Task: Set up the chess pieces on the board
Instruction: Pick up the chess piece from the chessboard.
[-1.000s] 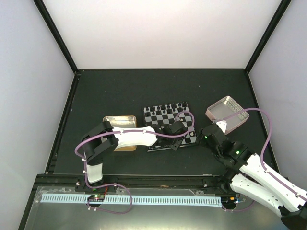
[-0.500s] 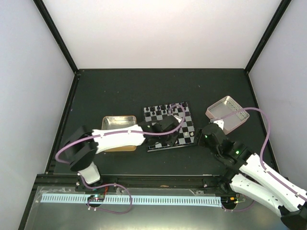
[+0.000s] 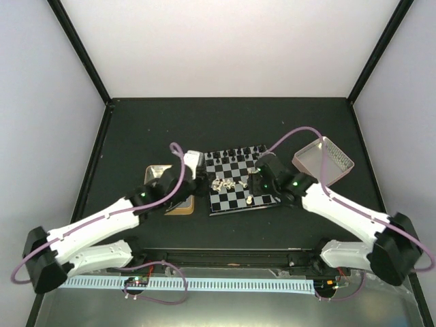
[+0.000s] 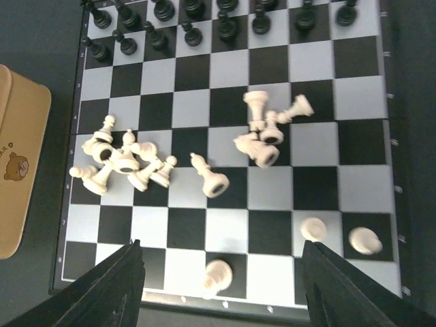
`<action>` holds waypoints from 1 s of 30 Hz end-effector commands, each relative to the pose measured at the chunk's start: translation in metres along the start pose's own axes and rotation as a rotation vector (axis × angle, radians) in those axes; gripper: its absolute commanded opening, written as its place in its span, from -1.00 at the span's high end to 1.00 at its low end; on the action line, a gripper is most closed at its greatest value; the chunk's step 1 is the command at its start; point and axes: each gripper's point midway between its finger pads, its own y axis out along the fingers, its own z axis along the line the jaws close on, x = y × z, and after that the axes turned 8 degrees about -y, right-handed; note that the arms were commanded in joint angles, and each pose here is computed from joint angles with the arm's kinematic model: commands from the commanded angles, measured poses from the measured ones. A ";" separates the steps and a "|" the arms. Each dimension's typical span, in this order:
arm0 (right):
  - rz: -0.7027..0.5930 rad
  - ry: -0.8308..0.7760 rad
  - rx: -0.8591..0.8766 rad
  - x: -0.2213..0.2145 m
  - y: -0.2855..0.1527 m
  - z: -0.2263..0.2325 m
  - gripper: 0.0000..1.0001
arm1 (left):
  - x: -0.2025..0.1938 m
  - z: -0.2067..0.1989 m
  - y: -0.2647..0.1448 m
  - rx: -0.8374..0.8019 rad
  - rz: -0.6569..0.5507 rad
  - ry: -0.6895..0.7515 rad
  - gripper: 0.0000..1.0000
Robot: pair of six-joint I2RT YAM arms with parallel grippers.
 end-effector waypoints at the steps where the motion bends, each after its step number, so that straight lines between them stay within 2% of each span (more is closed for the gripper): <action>1: -0.003 -0.088 0.049 0.015 0.021 0.019 -0.27 | 0.023 0.012 -0.029 -0.006 -0.133 -0.061 -0.05; 8: 0.090 -0.145 0.004 0.008 0.055 0.020 -0.19 | 0.018 0.034 -0.060 0.002 -0.173 -0.088 -0.11; 19: 0.219 -0.183 -0.010 -0.007 0.087 0.023 0.23 | 0.004 0.049 -0.064 0.020 -0.160 -0.083 -0.15; 30: 0.277 -0.230 -0.030 -0.017 0.103 0.020 0.29 | 0.003 0.049 -0.058 0.026 -0.153 -0.073 -0.15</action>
